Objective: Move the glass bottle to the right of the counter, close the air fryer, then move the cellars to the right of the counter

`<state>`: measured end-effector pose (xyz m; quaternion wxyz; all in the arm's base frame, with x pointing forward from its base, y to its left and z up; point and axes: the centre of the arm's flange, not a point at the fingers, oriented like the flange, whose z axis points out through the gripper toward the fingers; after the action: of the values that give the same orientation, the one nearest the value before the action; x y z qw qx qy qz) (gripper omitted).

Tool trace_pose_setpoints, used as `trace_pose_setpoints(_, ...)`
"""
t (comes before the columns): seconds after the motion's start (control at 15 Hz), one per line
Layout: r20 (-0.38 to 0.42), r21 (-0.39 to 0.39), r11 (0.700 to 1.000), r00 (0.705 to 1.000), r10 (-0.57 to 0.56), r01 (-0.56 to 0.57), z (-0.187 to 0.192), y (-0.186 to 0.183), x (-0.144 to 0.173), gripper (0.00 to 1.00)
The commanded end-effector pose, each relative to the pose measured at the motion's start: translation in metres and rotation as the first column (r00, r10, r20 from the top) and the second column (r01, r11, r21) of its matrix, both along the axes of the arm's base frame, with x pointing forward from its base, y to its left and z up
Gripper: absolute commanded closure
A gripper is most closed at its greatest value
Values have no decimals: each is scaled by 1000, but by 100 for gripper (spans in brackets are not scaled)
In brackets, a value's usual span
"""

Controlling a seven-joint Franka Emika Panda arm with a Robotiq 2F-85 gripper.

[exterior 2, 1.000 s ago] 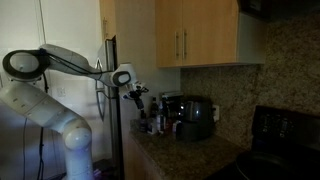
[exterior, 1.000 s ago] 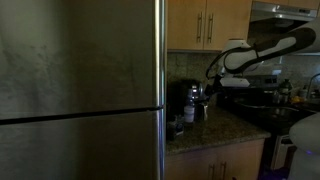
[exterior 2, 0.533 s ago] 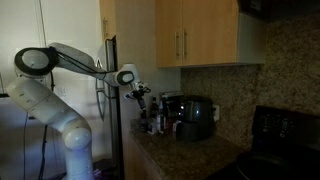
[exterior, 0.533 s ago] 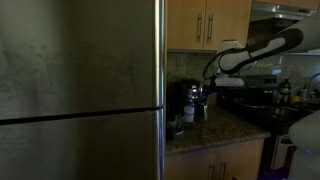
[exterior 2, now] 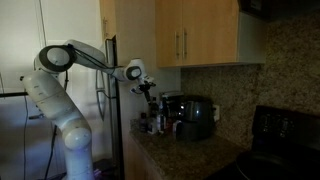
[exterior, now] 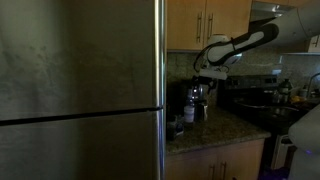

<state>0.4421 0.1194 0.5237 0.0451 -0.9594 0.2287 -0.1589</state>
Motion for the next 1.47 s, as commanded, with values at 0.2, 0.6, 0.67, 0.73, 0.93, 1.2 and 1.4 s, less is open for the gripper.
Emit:
trace_pose_setpoints(0.2,50,-36,997,997,-66,68,-22,7,32,0)
trace_pose_setpoints(0.6,158,-35,993,981,-110,117,-42,19,79,0)
trace_pose_setpoints(0.67,180,-40,991,976,-119,128,-44,20,85,0)
trace_pose_setpoints(0.73,192,-45,990,973,-125,136,-46,21,90,0)
trace_pose_setpoints(0.93,217,-71,982,964,-154,173,-49,23,101,0)
trace_pose_setpoints(1.2,192,-94,983,972,-139,159,-51,28,104,35)
trace_pose_setpoints(1.4,191,-93,984,973,-134,153,-50,31,104,59)
